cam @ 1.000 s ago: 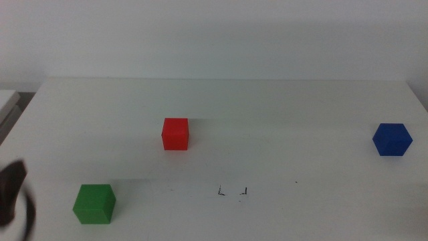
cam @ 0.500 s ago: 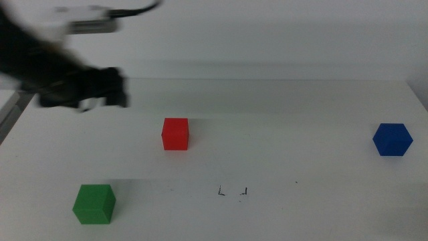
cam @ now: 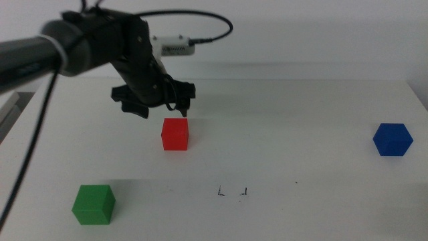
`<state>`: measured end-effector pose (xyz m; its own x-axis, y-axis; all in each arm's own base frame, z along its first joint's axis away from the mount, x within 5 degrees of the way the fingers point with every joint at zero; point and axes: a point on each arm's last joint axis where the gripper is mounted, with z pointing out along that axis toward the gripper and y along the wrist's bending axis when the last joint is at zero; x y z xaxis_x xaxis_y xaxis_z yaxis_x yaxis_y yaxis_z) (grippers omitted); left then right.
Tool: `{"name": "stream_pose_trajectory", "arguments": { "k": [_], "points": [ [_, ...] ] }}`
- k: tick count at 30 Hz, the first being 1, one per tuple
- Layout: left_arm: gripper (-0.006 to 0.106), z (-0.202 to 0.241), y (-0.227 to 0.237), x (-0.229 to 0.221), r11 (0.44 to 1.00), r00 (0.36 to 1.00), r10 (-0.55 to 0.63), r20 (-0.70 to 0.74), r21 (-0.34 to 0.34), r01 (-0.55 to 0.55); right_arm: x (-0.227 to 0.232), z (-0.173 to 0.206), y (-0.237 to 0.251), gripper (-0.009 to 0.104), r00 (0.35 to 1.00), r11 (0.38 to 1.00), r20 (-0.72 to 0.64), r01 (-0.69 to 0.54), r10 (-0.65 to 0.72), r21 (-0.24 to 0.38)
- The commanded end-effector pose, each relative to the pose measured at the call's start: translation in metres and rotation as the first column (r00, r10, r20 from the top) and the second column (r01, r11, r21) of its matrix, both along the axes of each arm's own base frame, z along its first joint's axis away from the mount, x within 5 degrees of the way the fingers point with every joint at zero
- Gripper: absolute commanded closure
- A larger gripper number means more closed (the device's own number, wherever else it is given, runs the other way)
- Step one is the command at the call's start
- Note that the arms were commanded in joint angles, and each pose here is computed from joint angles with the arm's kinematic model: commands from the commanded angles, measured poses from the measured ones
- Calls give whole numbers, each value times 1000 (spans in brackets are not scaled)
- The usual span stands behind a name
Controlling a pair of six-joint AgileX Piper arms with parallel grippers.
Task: Stack red cubes first, then green, then blue cubes in a specific spot.
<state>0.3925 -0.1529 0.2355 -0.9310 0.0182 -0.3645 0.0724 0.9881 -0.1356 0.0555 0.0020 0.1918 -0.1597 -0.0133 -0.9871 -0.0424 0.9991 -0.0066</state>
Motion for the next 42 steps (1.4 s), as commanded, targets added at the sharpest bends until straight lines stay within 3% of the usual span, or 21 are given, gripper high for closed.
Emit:
{"name": "stream_pose_trajectory", "arguments": {
  "k": [1,9,13,16,21,24,32,42],
  "points": [
    [7,-7,-4,8,1000,1000,7,20,-11,-7,0,0,0,2,1000,1000,10,3,-3,-10],
    [7,-43,-10,20,1000,999,23,-37,-8,-23,0,0,0,2,1000,1000,10,3,-3,-10],
    [16,-59,-14,25,1000,999,25,-28,-13,-25,0,0,0,2,1000,1000,10,3,-3,-10],
    [35,-70,-16,28,999,999,36,-33,-16,-37,0,0,0,2,1000,1000,10,3,-3,-10],
    [83,-52,-27,20,1000,1000,17,-19,-23,-18,0,0,0,2,1000,1000,10,3,-3,-10],
    [96,-29,-45,-5,998,998,56,-3,-11,-56,0,0,0,2,1000,1000,10,3,-3,-10],
    [94,-16,-116,-74,996,995,90,-37,-10,-90,0,0,0,2,1000,1000,10,3,-3,-10],
    [88,-49,-130,-79,996,990,92,-106,24,-90,0,0,0,2,1000,1000,10,3,-3,-10]
  ]
}}
